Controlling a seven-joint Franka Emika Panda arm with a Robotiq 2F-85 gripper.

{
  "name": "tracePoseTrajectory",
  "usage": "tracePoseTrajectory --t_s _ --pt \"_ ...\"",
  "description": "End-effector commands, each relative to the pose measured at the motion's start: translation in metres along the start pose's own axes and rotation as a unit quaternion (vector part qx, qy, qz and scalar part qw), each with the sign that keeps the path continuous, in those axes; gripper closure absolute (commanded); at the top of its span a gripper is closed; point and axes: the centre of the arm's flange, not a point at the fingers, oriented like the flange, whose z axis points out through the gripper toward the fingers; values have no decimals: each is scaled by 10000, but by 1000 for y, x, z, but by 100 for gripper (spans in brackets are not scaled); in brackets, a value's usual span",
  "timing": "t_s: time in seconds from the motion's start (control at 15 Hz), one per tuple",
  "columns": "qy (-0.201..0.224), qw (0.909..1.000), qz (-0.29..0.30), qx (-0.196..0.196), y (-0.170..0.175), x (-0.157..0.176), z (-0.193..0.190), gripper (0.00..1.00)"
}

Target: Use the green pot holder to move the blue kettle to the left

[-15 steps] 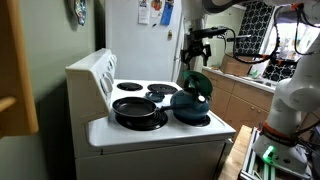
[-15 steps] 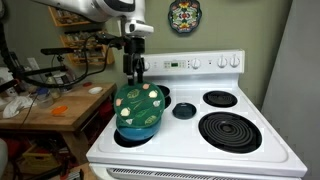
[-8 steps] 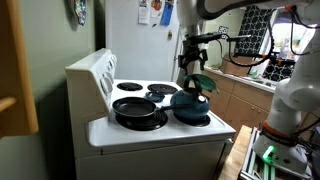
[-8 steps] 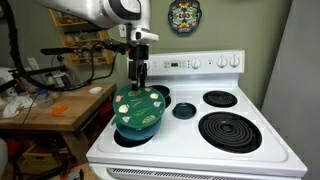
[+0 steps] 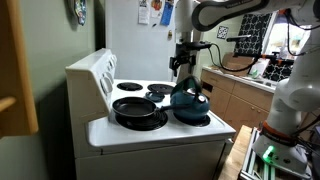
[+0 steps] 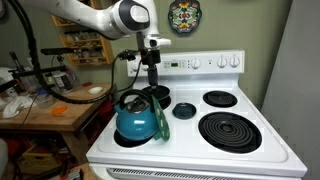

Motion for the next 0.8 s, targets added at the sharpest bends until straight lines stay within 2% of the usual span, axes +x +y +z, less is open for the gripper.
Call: tracePoseTrajectory --t_s 0.0,0.27,0.73 --pt "179 9989 -377 210 -2 4 11 0" --pt "318 9986 -242 357 2 -3 -10 0" --pt "713 9945 196 741 23 -37 -81 0"
